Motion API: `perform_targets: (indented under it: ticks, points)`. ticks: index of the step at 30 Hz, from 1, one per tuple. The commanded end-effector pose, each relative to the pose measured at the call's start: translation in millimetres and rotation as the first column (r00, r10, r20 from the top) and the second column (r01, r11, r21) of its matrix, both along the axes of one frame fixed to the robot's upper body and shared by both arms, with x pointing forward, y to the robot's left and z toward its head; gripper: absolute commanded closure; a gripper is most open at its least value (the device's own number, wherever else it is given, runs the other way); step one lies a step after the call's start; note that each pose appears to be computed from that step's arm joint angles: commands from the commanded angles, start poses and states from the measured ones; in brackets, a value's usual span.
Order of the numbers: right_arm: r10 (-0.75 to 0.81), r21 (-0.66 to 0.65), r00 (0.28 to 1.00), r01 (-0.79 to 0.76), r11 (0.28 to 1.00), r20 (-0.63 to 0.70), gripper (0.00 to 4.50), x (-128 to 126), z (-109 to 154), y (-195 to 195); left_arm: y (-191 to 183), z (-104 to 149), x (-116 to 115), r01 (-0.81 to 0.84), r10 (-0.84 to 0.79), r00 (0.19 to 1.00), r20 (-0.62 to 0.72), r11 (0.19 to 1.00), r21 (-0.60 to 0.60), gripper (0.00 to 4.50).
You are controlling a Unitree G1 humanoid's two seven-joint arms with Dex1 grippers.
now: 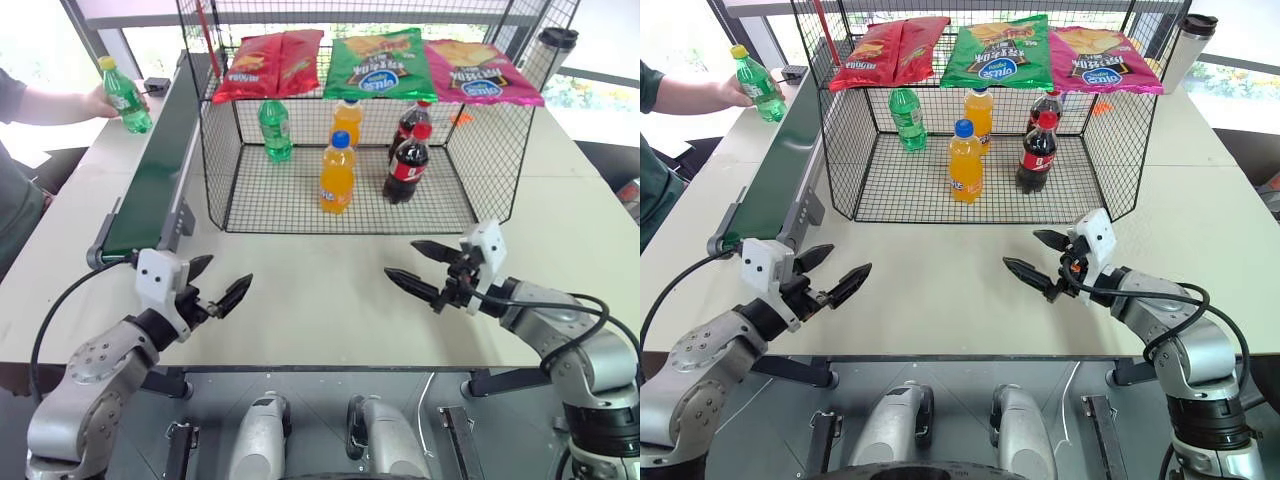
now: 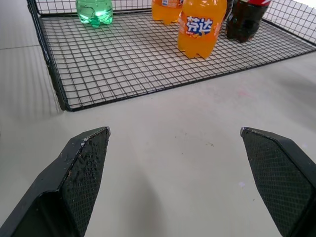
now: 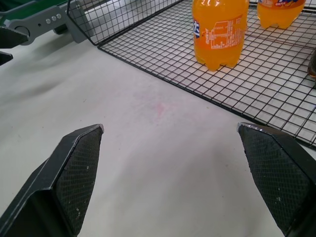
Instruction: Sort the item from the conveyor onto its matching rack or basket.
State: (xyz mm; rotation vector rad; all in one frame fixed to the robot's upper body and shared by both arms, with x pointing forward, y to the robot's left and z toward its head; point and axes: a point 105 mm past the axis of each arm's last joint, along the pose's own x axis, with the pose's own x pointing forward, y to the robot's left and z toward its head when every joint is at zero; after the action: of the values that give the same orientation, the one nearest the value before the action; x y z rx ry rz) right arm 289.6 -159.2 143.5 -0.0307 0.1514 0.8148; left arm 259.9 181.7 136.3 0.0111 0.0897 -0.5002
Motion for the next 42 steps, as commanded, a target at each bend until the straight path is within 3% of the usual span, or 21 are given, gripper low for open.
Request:
perform_targets:
  ticks: [1, 42]
  points:
    - [0.015, -0.002, 0.999, -0.015, 1.0, 0.039, 0.0, -0.9, 10.6, 2.1, -6.1, 11.8, -4.7, 0.021, -0.021, 0.999, 0.045, 1.0, -0.001, 0.06]
    - [0.048, -0.01, 0.998, -0.048, 0.999, 0.048, 0.0, 5.9, 12.1, 7.9, -9.6, 18.0, -1.9, 0.007, -0.007, 0.997, 0.074, 1.0, -0.003, 0.06]
